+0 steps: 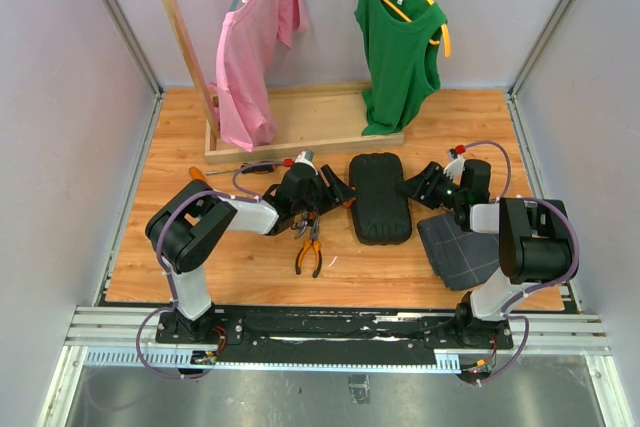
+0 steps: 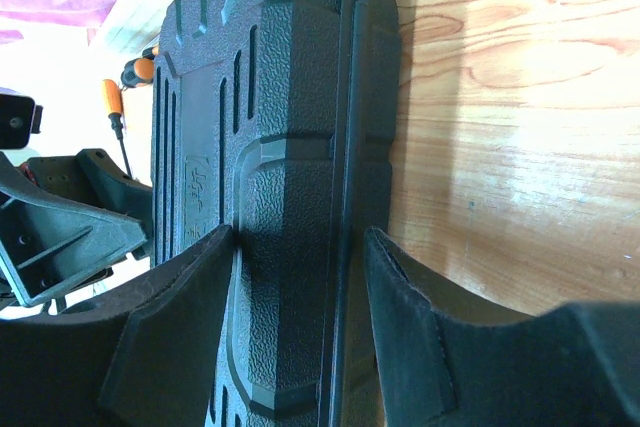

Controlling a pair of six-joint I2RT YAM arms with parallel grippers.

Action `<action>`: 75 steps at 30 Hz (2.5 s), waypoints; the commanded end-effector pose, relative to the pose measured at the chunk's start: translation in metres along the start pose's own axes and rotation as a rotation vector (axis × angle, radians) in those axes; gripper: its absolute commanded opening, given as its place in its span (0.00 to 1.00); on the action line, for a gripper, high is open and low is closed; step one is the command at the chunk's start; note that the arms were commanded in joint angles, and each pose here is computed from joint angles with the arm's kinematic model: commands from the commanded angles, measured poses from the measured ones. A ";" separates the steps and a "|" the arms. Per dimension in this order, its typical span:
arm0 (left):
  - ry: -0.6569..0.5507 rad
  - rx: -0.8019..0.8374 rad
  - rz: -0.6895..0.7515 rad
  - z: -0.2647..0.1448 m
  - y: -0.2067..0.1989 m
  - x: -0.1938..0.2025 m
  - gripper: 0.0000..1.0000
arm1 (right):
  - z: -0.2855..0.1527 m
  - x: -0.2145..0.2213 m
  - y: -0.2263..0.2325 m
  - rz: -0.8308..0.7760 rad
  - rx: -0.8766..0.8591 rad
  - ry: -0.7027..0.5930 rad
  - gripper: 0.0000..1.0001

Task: Sort the tools into containers
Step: Open the storage box at the center of the board.

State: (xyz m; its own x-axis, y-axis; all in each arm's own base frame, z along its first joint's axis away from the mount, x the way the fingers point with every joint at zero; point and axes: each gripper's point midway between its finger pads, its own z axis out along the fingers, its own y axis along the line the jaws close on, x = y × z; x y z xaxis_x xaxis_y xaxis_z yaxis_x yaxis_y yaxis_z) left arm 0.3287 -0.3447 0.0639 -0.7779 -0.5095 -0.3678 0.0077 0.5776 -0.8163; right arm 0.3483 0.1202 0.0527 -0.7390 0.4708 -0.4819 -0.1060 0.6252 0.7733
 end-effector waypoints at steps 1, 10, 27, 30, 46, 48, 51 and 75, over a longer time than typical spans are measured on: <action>-0.036 0.004 0.024 -0.003 -0.007 -0.010 0.62 | -0.005 0.053 -0.050 0.072 0.200 0.136 0.54; -0.023 -0.014 0.018 0.000 0.000 -0.006 0.56 | -0.005 0.054 -0.051 0.074 0.200 0.136 0.54; -0.034 -0.075 -0.009 -0.006 0.029 -0.005 0.52 | -0.005 0.054 -0.050 0.073 0.200 0.137 0.54; -0.036 -0.079 -0.012 -0.006 0.031 -0.006 0.52 | -0.005 0.054 -0.050 0.074 0.201 0.137 0.54; -0.050 -0.110 -0.020 -0.013 0.045 -0.009 0.51 | -0.005 0.054 -0.050 0.073 0.201 0.137 0.54; -0.051 -0.113 -0.020 -0.014 0.046 -0.009 0.51 | -0.005 0.054 -0.050 0.073 0.202 0.137 0.54; -0.054 -0.119 -0.018 -0.016 0.048 -0.010 0.51 | -0.005 0.055 -0.050 0.073 0.202 0.137 0.54; -0.074 -0.078 0.300 -0.041 0.001 -0.042 0.56 | -0.029 0.009 -0.016 -0.093 0.262 0.068 0.69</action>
State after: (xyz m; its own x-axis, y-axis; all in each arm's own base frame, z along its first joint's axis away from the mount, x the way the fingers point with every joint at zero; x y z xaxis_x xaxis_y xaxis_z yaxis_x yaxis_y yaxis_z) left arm 0.3311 -0.2946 0.0939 -0.7020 -0.4473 -0.5542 0.0928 0.7141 -0.6939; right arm 0.3382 0.1066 0.0561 -0.7506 0.4330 -0.4991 -0.0430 0.7217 0.6909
